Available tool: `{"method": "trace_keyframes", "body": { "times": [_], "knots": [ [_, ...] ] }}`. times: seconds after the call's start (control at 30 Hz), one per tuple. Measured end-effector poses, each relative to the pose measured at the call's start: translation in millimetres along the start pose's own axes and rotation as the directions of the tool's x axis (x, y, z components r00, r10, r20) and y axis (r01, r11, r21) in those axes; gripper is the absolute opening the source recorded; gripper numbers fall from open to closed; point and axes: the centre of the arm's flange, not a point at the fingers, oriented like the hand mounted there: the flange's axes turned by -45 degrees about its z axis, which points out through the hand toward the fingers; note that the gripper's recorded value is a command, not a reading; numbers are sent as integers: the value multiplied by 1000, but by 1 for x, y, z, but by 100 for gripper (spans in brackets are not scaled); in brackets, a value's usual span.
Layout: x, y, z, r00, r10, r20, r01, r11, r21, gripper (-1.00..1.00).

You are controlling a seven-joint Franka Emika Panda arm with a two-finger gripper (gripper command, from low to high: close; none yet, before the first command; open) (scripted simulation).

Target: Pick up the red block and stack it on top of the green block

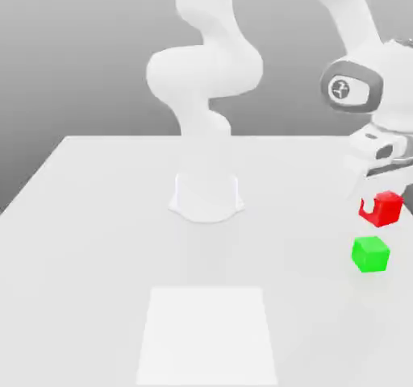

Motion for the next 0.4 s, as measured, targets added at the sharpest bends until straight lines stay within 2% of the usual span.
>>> {"method": "trace_keyframes", "body": {
  "times": [0.3,0.33,0.4],
  "knots": [
    [-2,-2,46,1000,-2,1,2,1000,2,-100],
    [-3,-2,52,1000,-4,3,4,1000,3,100],
    [-3,-2,52,1000,-4,3,4,1000,3,100]
  ]
}}
